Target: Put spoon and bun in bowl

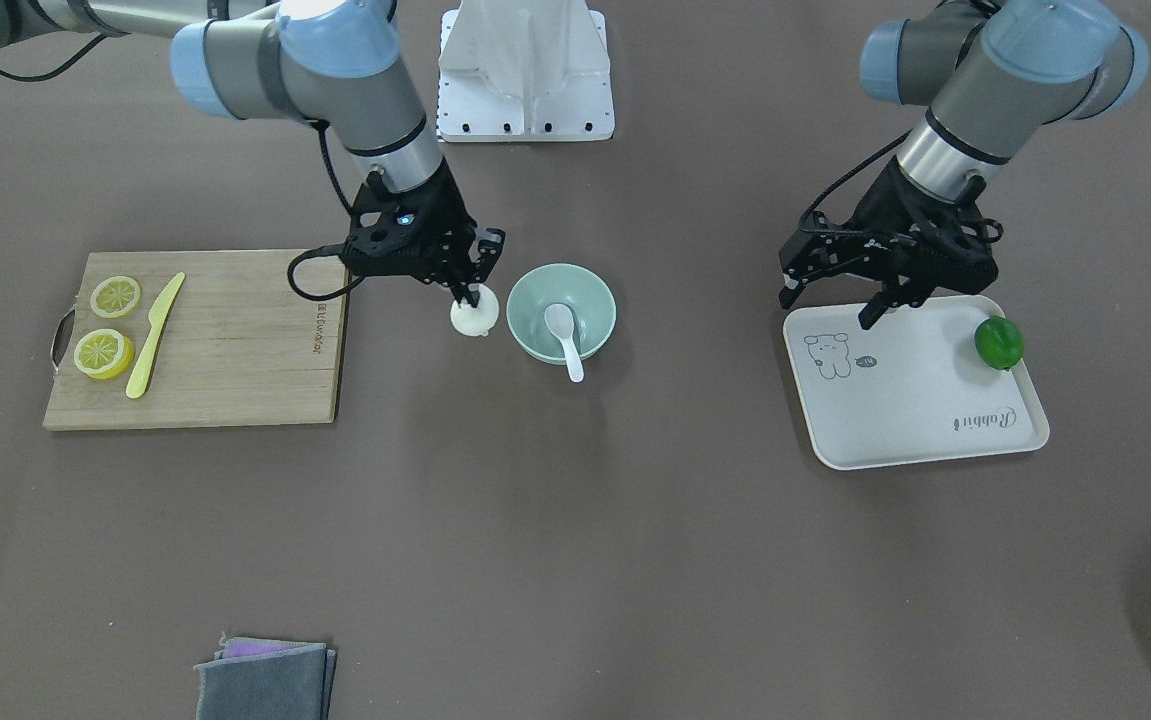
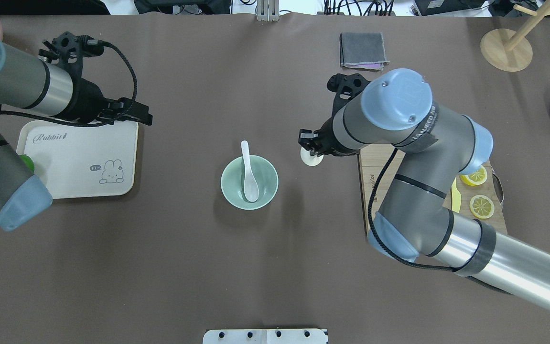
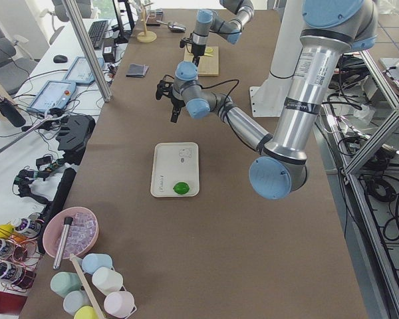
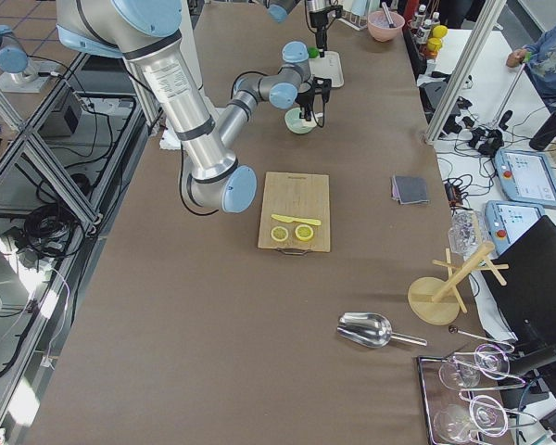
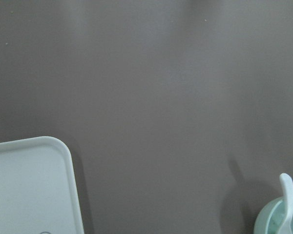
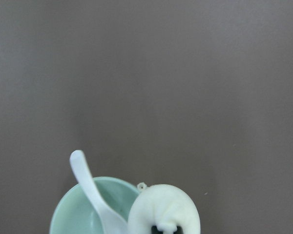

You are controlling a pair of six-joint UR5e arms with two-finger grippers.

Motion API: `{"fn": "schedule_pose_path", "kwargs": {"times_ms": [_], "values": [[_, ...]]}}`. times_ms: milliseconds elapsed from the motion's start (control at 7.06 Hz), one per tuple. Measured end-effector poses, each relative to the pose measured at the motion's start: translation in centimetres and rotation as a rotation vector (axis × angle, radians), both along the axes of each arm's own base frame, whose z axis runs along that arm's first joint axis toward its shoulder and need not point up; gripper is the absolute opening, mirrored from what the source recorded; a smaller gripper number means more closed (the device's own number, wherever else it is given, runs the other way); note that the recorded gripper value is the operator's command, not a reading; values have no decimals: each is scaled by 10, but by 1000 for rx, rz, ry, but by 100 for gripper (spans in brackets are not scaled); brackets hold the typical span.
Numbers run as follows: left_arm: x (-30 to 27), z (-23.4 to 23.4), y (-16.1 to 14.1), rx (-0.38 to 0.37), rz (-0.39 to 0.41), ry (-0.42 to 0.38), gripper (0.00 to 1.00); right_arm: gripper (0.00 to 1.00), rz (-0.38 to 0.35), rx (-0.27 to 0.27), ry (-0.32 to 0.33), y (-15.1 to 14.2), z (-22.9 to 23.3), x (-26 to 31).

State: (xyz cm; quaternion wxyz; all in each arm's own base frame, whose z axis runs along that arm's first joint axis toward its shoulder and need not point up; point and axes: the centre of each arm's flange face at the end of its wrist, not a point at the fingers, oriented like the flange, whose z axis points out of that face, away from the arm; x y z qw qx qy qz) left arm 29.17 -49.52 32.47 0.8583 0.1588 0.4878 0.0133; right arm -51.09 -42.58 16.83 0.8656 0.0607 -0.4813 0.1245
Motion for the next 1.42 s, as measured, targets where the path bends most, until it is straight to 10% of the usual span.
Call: {"fn": "schedule_pose_path", "kwargs": {"times_ms": [283, 425, 566, 1416], "values": [[-7, 13, -1, 4, 2, -20, 98, 18, 28, -15, 0, 16, -27, -44], [-9, 16, -1, 2, 2, -24, 98, 74, 38, -19, 6, 17, -33, -58], [-10, 19, 0, -2, 2, -26, 98, 100, 49, -26, 11, 17, -33, -64], [-28, 53, 3, -24, -1, -75, 98, 100, 20, 11, 56, 8, 47, 36]]}}
